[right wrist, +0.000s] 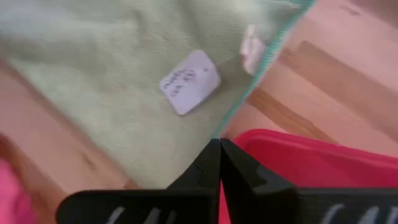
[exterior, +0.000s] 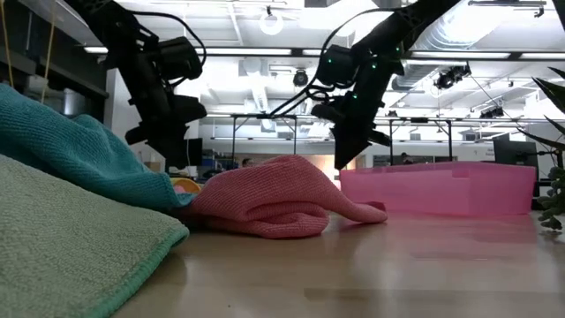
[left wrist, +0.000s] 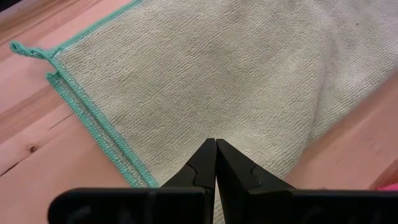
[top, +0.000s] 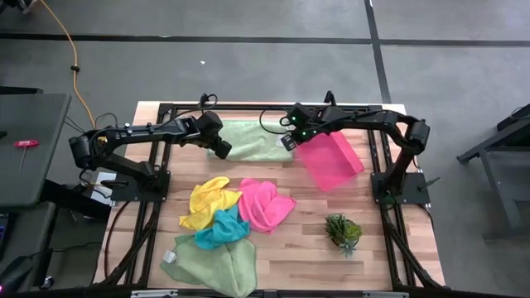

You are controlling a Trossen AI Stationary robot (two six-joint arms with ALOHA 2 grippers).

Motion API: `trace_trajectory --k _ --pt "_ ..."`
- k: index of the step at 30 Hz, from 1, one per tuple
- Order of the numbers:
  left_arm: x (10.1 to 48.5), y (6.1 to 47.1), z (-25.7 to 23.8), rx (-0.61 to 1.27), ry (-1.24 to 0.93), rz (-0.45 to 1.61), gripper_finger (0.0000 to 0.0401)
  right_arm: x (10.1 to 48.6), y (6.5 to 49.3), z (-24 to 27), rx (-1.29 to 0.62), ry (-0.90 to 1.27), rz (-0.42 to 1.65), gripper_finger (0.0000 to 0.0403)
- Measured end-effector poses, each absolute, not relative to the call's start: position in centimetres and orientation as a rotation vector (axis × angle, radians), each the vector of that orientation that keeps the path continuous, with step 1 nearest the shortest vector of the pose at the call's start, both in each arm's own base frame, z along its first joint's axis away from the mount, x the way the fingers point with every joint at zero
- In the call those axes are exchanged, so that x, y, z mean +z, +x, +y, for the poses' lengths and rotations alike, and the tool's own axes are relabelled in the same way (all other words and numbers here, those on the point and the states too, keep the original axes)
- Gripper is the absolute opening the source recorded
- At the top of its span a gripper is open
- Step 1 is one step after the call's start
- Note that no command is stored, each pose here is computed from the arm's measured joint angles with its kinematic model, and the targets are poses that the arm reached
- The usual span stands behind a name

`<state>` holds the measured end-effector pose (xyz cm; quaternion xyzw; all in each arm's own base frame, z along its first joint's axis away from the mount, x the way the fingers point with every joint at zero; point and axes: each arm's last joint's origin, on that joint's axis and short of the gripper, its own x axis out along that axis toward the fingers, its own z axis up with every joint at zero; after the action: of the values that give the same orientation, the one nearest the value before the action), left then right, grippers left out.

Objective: Fold microfiber towels
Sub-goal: Adjust the red bin on the table, then fold the top light green microfiber cloth

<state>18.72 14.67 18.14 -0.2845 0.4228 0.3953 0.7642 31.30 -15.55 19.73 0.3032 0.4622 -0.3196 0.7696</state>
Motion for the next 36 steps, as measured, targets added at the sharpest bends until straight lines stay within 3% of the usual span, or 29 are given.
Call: trace_trajectory --k 9,16,21,25,30,36 --pt "18.1 18.7 14.7 0.862 -0.617 0.919 0.0 19.4 28.9 -17.5 -0.903 0.598 1.102 0.0" --pt "18.2 18.6 14.8 0.871 -0.556 0.938 0.0 20.3 27.7 -19.0 -0.938 0.581 1.104 0.0" --pt "18.9 17.8 15.2 0.872 -0.508 0.925 0.0 22.4 29.3 -18.8 -0.685 0.631 0.951 0.0" --pt "19.1 17.1 15.9 0.791 -0.484 0.938 0.0 21.4 30.7 -17.4 -0.519 0.694 0.978 0.0" --pt "18.2 16.4 16.4 0.685 -0.531 0.933 0.0 18.5 33.2 -15.0 -0.413 0.694 1.06 0.0" --pt "16.2 15.6 15.9 0.699 -0.572 0.987 0.0 16.2 35.0 -13.6 -0.426 0.696 1.075 0.0"
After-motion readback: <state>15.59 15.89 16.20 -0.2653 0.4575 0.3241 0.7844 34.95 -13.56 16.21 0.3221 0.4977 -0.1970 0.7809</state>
